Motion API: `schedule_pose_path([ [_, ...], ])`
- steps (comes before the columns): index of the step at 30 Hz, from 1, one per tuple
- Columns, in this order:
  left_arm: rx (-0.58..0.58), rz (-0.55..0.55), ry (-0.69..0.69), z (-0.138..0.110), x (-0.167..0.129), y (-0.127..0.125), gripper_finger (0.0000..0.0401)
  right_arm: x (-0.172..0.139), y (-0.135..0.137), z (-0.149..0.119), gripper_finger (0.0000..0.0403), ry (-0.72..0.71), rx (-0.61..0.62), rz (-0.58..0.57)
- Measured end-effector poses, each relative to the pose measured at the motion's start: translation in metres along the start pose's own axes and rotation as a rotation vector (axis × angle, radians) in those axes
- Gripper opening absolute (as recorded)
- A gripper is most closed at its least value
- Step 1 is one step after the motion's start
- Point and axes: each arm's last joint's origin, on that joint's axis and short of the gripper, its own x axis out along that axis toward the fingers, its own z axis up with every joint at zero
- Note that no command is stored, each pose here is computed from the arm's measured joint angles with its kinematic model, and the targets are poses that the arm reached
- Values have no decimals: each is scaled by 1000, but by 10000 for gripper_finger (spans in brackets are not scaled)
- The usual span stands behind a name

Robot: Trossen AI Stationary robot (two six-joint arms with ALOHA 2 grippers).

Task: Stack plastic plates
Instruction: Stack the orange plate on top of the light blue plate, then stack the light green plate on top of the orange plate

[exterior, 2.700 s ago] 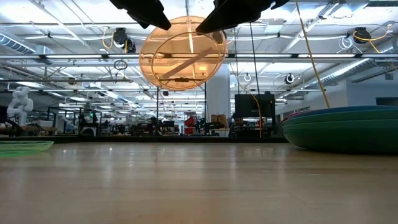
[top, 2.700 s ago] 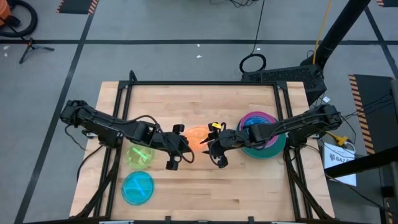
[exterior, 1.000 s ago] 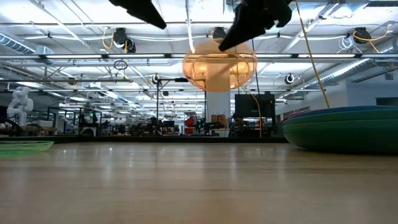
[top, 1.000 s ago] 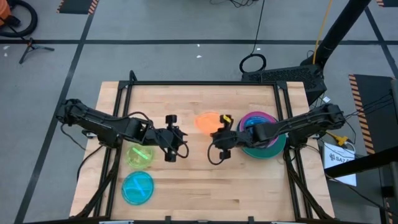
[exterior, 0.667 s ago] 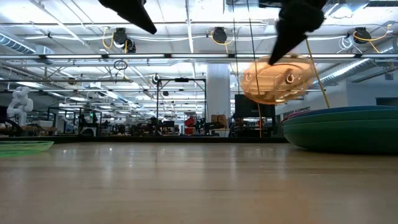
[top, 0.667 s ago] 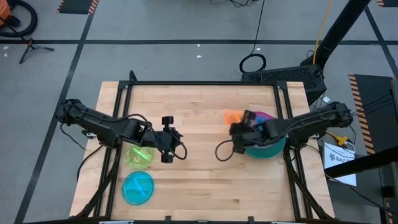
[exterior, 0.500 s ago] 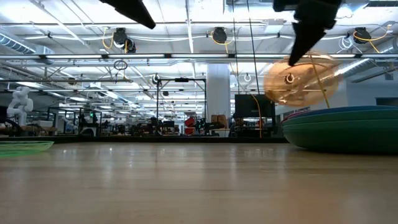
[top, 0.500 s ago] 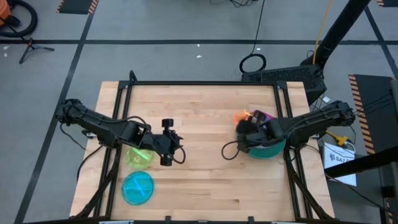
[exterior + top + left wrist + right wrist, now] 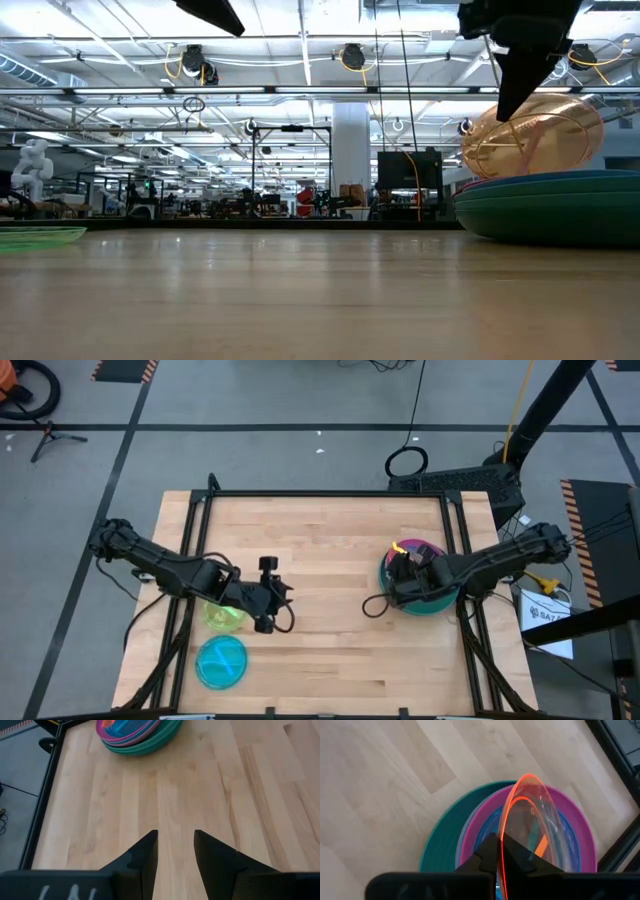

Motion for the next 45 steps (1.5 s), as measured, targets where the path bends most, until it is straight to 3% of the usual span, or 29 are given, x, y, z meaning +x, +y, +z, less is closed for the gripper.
schedule_pose_path([
  [4,-1,-5,1,0,-1,-2,134,5,2,-3,19,22,3,14],
  [13,-9,-16,1,-1,-3,-6,134,8,3,-4,113,17,20,17],
  [18,-29,-15,5,-1,-2,-6,134,8,3,-3,142,9,23,23],
  [25,-75,-8,65,-7,-3,-5,134,8,6,3,148,-100,5,-5],
  [36,-195,28,182,-21,-2,-5,134,-2,28,31,148,-425,-198,103],
  [45,-241,98,315,-53,8,-16,134,-12,37,46,148,-593,-253,167],
])
